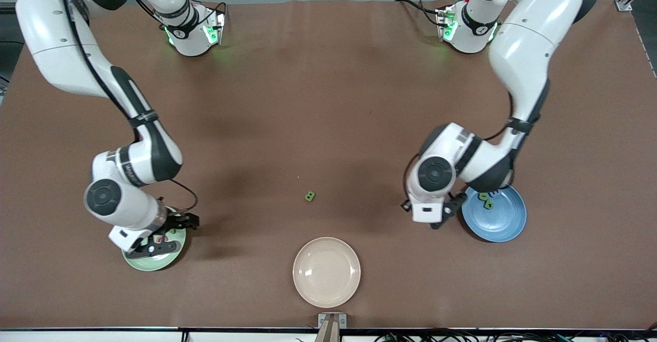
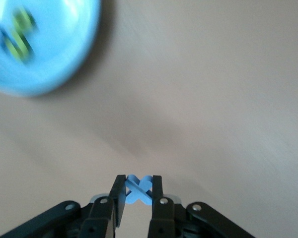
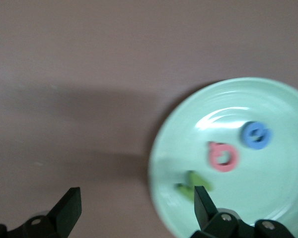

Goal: Sort upper and lower case letters into plates
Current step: 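Release the + on the blue plate while the right gripper reaches B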

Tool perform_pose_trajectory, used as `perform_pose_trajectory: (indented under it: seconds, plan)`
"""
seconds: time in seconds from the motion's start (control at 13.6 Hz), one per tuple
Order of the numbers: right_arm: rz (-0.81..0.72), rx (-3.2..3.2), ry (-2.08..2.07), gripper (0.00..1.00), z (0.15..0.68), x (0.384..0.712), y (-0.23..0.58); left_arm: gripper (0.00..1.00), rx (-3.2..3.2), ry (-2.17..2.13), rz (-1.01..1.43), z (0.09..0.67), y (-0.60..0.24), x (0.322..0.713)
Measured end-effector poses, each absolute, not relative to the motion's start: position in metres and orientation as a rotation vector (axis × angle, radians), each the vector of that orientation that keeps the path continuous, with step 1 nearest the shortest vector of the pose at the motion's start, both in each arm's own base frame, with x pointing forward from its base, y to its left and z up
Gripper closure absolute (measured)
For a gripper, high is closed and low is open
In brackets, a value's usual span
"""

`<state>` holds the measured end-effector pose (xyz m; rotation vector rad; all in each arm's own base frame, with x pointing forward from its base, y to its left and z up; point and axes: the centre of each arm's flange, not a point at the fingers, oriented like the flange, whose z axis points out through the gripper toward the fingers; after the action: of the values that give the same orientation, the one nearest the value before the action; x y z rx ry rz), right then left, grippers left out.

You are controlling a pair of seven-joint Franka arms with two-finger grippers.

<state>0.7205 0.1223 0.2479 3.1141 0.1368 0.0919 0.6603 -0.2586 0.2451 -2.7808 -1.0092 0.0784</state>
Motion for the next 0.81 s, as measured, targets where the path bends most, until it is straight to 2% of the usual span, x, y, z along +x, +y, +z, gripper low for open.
perform_pose_trajectory:
  seconds: [0.29,0.66,0.74,0.81]
  plan:
    - [0.112,3.124,-0.310,0.00,0.251,0.691,0.245,0.75,-2.861,-0.708,0.174,0.244,-0.145,0.690]
    - [0.113,3.104,-0.718,0.00,0.233,0.665,0.345,0.75,-2.959,-0.385,0.264,0.243,-0.043,0.701]
    - [0.111,3.106,-0.753,0.00,0.226,0.661,0.361,0.68,-2.977,-0.326,0.280,0.241,-0.029,0.701]
    - [0.106,3.105,-0.768,0.00,0.217,0.656,0.376,0.57,-2.991,-0.270,0.292,0.241,-0.018,0.700]
